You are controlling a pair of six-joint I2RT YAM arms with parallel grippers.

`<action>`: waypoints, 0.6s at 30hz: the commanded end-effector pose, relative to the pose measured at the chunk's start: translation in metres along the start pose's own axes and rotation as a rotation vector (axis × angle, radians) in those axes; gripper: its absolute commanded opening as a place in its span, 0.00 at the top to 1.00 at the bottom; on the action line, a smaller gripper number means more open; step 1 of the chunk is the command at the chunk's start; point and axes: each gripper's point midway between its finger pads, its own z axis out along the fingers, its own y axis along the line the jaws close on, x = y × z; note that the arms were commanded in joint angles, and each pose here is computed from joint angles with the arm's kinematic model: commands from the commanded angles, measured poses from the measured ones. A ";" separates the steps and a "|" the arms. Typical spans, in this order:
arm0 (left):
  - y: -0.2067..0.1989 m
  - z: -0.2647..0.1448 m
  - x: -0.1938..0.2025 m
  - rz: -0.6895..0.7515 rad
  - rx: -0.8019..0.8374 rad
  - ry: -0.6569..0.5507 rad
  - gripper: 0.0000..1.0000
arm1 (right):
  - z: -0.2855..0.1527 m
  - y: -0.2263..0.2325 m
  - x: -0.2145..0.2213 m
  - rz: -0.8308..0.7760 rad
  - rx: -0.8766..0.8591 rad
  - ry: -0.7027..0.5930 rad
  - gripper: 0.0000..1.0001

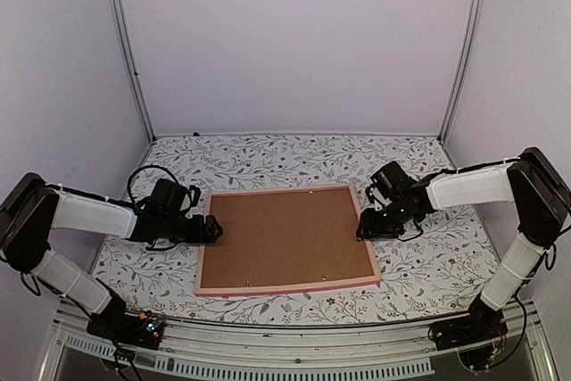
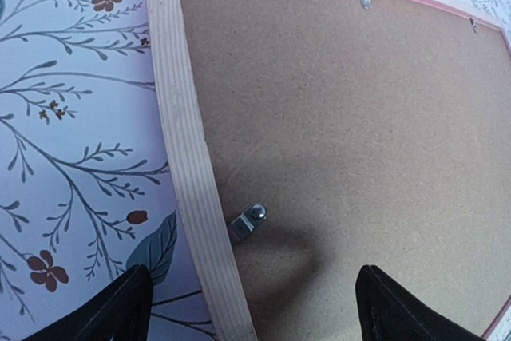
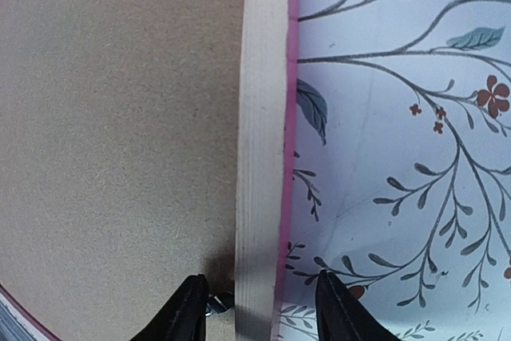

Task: Put the photo into the frame
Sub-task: Press the fastener onto the backboard.

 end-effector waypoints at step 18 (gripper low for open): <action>-0.027 -0.009 0.029 -0.081 0.144 0.051 0.53 | -0.006 0.006 0.003 0.034 -0.039 0.028 0.47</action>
